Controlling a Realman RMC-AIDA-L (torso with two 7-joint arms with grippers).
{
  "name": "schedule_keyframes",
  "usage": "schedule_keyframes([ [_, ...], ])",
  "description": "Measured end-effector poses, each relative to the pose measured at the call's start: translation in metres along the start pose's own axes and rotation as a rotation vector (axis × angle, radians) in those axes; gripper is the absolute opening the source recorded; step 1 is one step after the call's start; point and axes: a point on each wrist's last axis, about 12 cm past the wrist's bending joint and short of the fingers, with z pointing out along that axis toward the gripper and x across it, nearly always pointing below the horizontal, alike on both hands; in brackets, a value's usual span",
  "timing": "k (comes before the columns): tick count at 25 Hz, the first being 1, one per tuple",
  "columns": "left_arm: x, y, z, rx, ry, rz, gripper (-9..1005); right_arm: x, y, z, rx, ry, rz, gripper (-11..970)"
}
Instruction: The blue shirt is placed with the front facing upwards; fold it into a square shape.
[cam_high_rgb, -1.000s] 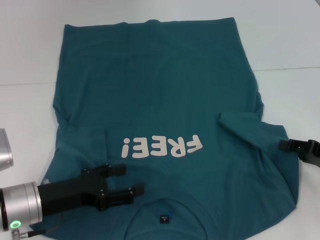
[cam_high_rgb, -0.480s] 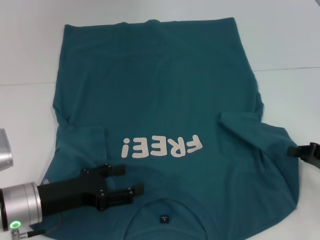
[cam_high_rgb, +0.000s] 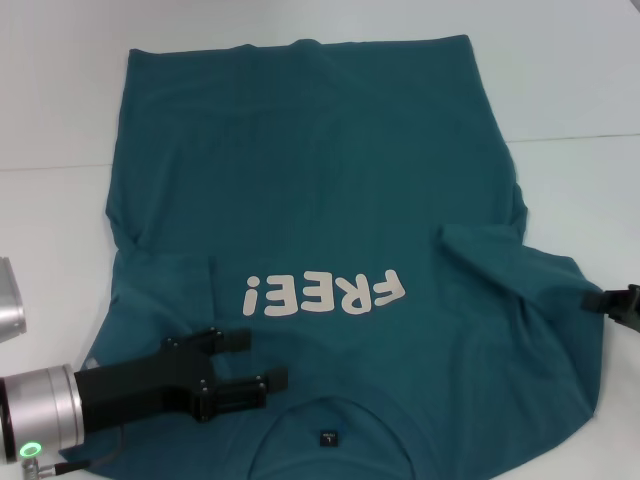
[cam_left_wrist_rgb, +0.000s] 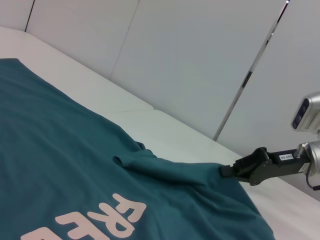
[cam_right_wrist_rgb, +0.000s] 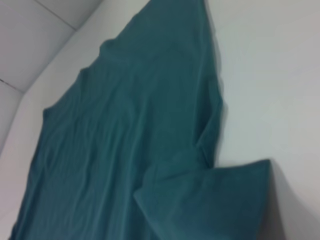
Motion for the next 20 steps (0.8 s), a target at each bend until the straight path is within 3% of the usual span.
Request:
schedule_keyframes([
  [11, 0.001, 0.000, -0.001, -0.004, -0.008, -0.007, 878, 0.007, -0.012, -0.028, -0.046, -0.054, 0.035, 0],
  [20, 0.002, -0.001, -0.001, -0.003, -0.006, -0.008, 878, 0.014, -0.008, -0.029, -0.091, -0.045, 0.013, 1],
])
